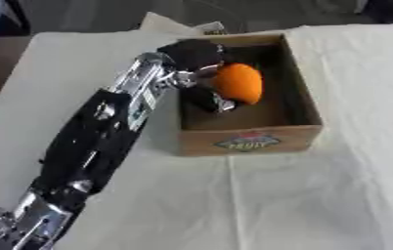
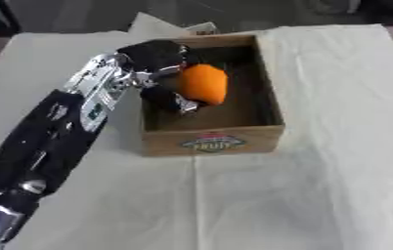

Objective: Pick up objects on the table and place them in the box.

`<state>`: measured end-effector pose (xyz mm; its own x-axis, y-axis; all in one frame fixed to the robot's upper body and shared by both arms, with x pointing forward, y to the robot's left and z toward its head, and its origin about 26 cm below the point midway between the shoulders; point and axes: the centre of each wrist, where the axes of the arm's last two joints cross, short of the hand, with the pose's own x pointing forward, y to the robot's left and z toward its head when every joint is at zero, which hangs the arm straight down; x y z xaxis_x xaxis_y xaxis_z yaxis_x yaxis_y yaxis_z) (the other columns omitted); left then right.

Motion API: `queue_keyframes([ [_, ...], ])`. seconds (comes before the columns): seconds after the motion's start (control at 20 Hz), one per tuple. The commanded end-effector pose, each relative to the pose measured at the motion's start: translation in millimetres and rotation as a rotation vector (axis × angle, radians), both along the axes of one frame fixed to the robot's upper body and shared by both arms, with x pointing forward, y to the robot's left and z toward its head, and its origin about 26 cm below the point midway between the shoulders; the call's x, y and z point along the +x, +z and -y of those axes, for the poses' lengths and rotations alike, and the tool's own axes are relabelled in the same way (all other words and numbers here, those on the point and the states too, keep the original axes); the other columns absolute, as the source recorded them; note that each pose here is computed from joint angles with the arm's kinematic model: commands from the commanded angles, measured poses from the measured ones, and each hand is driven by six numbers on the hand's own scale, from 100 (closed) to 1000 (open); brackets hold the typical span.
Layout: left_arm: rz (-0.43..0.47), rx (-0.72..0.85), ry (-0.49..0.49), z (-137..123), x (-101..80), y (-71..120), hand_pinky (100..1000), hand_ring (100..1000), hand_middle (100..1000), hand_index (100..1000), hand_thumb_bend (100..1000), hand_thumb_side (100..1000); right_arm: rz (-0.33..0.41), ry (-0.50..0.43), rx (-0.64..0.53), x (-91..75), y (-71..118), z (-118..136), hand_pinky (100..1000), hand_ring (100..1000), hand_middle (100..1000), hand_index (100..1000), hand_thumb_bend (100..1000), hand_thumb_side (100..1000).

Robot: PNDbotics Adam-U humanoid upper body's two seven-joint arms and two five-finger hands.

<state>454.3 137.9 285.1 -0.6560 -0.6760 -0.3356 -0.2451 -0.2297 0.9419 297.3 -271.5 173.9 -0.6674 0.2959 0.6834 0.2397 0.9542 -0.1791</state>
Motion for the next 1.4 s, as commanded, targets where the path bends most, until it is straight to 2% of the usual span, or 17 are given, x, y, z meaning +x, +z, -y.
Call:
queue_keyframes([
  [0.05, 0.108, 0.062, 0.006, -1, -7.2, 21.3, 499, 764, 728, 945, 736, 855, 0.029, 0.014, -0.004, -2.1, 7.2, -1, 868, 890, 517, 734, 100, 906],
  [0.4, 0.163, 0.108, -0.007, 1, -10.0, 19.8, 544, 802, 780, 993, 722, 846, 0.024, 0.021, -0.001, -2.1, 6.6, -2, 869, 891, 517, 734, 100, 906],
  [0.55, 0.193, 0.061, -0.023, 0, -13.2, 22.1, 506, 776, 727, 947, 611, 835, 0.021, 0.022, -0.001, -2.3, 6.1, -2, 870, 891, 516, 734, 100, 907],
  [0.7, 0.284, -0.083, -0.037, -3, -24.3, 33.5, 470, 752, 679, 927, 523, 846, 0.018, 0.018, -0.002, -2.7, 5.4, -1, 870, 891, 516, 734, 100, 906],
  [0.75, 0.314, -0.157, -0.045, -4, -29.4, 37.9, 451, 738, 652, 915, 485, 823, 0.017, 0.015, -0.002, -2.8, 5.1, -1, 870, 891, 516, 734, 100, 906],
  [0.95, 0.405, -0.467, -0.083, -16, -53.4, 57.7, 409, 708, 618, 897, 448, 793, 0.014, 0.005, -0.002, -3.3, 4.5, 1, 870, 891, 517, 735, 100, 905],
  [1.05, 0.43, -0.604, -0.098, -26, -67.3, 66.2, 394, 691, 577, 873, 358, 737, 0.015, 0.0, -0.001, -3.4, 4.6, 2, 870, 890, 517, 735, 100, 904],
  [1.2, 0.453, -0.793, -0.089, -48, -90.6, 77.6, 373, 672, 560, 855, 338, 708, 0.021, -0.008, 0.004, -3.5, 5.1, 3, 869, 889, 517, 735, 100, 901],
  [1.4, 0.469, -0.947, -0.095, -72, -122.0, 86.5, 374, 664, 542, 838, 335, 690, 0.033, -0.028, 0.014, -4.0, 5.8, 7, 866, 885, 519, 734, 100, 898],
])
